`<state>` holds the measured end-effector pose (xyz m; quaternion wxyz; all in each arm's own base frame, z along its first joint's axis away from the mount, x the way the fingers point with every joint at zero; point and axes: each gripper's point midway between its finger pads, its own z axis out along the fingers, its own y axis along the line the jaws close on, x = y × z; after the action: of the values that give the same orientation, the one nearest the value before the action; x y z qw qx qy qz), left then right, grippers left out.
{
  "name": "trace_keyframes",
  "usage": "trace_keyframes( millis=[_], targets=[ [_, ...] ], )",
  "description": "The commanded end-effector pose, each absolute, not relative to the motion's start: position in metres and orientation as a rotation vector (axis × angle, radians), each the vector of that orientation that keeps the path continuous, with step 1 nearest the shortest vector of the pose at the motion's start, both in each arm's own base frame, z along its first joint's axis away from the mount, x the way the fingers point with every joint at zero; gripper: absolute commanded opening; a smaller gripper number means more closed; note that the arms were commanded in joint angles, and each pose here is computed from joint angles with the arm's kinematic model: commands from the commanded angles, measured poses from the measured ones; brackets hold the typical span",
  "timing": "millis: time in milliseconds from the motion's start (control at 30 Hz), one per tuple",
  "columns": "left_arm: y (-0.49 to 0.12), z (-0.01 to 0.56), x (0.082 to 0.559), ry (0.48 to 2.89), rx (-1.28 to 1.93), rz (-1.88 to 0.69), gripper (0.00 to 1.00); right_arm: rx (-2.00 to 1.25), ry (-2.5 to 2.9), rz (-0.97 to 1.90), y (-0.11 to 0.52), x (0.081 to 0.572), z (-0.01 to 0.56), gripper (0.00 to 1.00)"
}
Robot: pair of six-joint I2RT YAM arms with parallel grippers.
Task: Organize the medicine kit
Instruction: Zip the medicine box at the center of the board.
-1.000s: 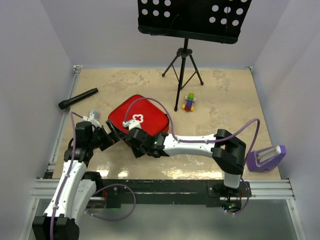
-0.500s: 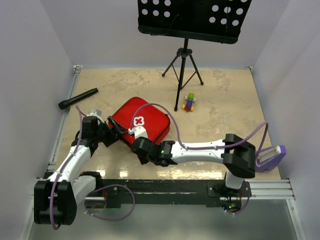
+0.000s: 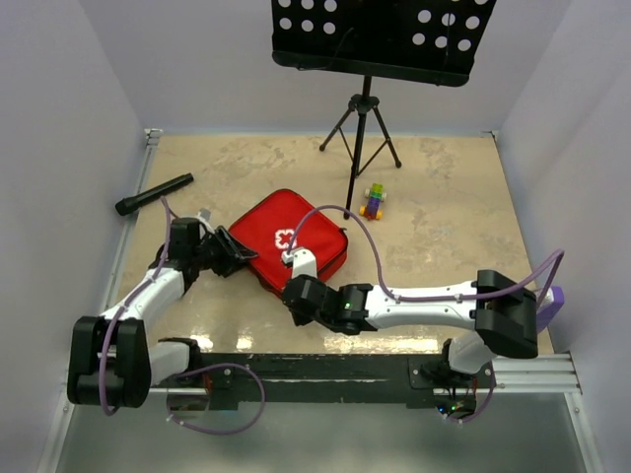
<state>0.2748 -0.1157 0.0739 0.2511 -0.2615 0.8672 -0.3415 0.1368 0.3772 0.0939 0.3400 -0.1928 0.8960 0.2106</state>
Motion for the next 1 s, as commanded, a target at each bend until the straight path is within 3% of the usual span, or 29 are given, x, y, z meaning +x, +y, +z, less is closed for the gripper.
trace_keyframes(
  millis=[0, 167, 267, 400, 533, 667, 967],
  targets=[
    [-0.072, 0.067, 0.319, 2.249, -0.739, -0.643, 0.36, -0.533, 2.441, 0.467, 0.336, 0.111, 0.077, 0.00],
    [-0.070, 0.089, 0.318, 2.273, -0.691, -0.615, 0.77, -0.519, 2.424, 0.529, 0.343, 0.109, 0.089, 0.00],
    [-0.060, 0.093, 0.292, 2.244, -0.736, -0.552, 0.90, -0.511, 2.394, 0.528, 0.352, 0.116, 0.101, 0.00],
    [-0.064, 0.083, 0.254, 2.225, -0.818, -0.608, 0.89, -0.513, 2.367, 0.536, 0.368, 0.126, 0.109, 0.00],
    [-0.065, 0.076, 0.228, 2.218, -0.896, -0.629, 0.82, -0.516, 2.353, 0.539, 0.378, 0.133, 0.112, 0.00],
    [-0.069, 0.080, 0.217, 2.268, -0.892, -0.573, 0.77, -0.522, 2.340, 0.543, 0.383, 0.140, 0.117, 0.00],
    [-0.092, 0.068, 0.219, 2.282, -0.834, -0.679, 0.78, -0.544, 2.312, 0.565, 0.407, 0.157, 0.127, 0.00]
  ],
)
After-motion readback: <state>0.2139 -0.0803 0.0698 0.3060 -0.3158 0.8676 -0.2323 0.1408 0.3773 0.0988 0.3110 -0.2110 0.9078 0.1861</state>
